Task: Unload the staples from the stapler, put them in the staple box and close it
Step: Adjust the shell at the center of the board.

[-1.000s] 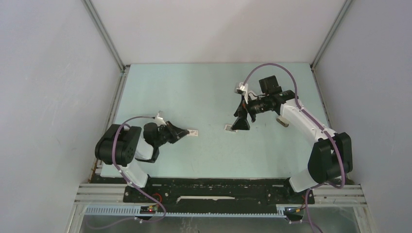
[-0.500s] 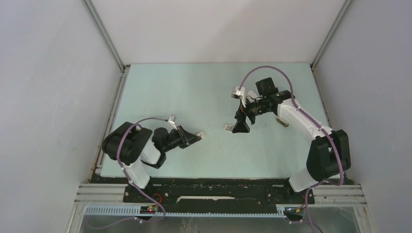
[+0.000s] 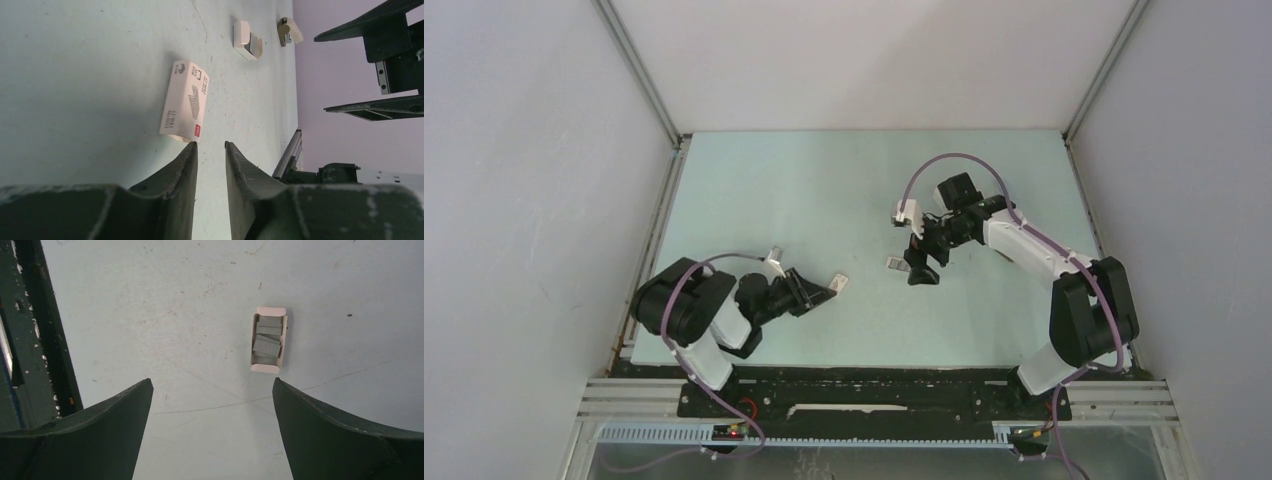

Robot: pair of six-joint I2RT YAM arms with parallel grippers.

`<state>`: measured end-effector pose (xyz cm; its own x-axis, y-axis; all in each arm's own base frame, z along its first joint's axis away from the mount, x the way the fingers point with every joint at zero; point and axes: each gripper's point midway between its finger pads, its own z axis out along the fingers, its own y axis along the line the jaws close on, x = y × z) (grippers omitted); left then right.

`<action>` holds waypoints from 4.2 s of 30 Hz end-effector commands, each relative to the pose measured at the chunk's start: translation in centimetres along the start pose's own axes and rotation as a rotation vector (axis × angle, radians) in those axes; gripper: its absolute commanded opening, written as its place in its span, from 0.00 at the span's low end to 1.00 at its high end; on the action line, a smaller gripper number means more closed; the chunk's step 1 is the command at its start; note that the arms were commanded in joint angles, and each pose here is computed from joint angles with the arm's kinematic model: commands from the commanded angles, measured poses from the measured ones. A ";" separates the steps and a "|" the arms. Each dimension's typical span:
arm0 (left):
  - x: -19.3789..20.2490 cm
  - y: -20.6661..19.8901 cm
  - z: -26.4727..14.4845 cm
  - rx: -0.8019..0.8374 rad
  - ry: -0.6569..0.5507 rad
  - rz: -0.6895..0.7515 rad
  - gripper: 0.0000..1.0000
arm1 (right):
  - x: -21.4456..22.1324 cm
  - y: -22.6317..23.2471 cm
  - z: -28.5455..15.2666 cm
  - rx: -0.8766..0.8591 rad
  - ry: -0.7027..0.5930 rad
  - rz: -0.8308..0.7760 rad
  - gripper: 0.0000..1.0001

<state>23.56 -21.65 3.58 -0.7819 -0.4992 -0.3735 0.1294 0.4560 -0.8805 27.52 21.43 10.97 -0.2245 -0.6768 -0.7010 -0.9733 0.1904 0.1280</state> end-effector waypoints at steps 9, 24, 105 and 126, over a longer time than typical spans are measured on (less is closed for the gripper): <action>-1.2 0.4 -2.5 -0.097 -0.099 0.120 0.33 | -3.1 2.9 1.0 -0.087 -0.077 -0.069 1.00; -6.9 2.5 -0.1 -0.439 -0.065 0.307 0.07 | -7.3 3.9 3.6 -0.136 -0.172 0.346 0.40; -4.1 -3.9 -11.1 -0.348 -0.287 0.440 0.26 | 1.1 4.1 11.0 0.050 0.339 0.093 0.46; -5.2 -4.8 -12.6 -0.318 -0.378 0.430 0.32 | -3.8 1.9 14.5 0.075 0.257 0.042 0.71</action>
<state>19.16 -12.33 13.60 -0.4412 -0.4202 -0.7930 0.1594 0.8329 -0.5300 26.72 33.07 3.42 -0.2939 -0.8291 -0.4757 -0.9542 0.2832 0.0961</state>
